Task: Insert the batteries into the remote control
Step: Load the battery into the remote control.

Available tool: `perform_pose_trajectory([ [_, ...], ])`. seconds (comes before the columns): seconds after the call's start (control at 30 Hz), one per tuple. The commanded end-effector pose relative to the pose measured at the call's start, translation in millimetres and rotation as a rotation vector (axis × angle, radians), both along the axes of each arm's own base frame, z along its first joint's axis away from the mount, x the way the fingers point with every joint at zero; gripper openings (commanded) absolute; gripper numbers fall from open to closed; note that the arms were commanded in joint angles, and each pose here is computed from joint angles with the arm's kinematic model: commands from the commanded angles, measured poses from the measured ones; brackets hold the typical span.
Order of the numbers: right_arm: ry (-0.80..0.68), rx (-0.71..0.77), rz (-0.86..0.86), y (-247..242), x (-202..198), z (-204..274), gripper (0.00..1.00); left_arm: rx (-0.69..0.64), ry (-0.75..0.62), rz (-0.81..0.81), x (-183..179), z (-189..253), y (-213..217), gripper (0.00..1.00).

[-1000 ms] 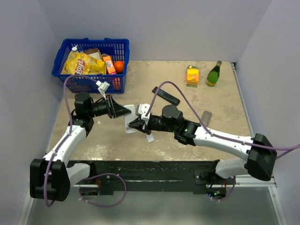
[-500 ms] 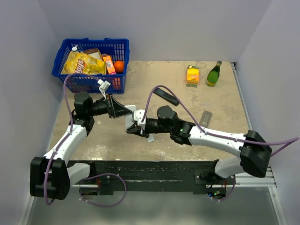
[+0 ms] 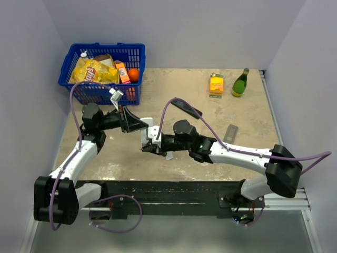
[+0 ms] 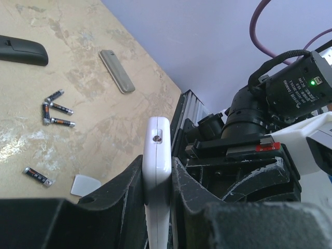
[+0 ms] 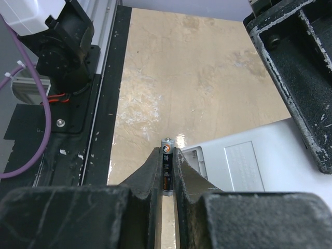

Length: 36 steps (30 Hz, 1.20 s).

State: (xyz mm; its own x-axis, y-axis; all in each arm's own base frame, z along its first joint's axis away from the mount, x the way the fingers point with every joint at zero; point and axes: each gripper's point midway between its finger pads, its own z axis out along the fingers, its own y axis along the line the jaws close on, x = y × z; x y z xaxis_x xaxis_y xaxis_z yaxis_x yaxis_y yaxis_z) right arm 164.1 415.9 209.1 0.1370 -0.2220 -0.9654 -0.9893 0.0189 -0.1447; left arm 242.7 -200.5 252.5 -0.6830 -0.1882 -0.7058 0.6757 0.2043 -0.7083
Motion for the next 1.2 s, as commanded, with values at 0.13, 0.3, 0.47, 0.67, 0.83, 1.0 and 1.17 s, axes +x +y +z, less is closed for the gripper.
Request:
perform_pose_trajectory([
  [0.13, -0.082, 0.04, 0.017, 4.4, 3.4, 27.8, 0.0, -0.009, 0.007, -0.056, -10.5, -2.7, -2.7, 0.0],
  [0.3, -0.1, 0.032, 0.014, 3.5, 5.2, 29.5, 0.0, -0.002, 0.009, -0.063, -11.7, -5.7, -4.3, 0.0],
  [0.47, -0.095, 0.028, 0.028, 4.7, 3.4, 26.4, 0.0, -0.002, 0.009, -0.067, -11.7, -5.0, -4.4, 0.0],
  [0.67, -0.09, -0.017, 0.03, 4.3, 4.9, 14.2, 0.0, -0.002, 0.005, -0.071, -12.9, -4.5, -4.4, 0.0],
  [0.83, -0.087, -0.045, 0.02, 1.5, 6.7, 7.8, 0.0, -0.001, 0.003, -0.07, -12.8, -4.5, -4.3, 0.0],
  [1.0, -0.087, -0.075, 0.011, 0.3, 8.6, 2.0, 0.0, 0.003, 0.008, -0.062, -11.6, -6.0, -4.1, 0.0],
  [1.17, -0.09, -0.097, 0.008, -1.7, 9.8, 0.1, 0.0, 0.011, 0.016, -0.055, -10.4, -9.5, -3.8, 0.0],
])
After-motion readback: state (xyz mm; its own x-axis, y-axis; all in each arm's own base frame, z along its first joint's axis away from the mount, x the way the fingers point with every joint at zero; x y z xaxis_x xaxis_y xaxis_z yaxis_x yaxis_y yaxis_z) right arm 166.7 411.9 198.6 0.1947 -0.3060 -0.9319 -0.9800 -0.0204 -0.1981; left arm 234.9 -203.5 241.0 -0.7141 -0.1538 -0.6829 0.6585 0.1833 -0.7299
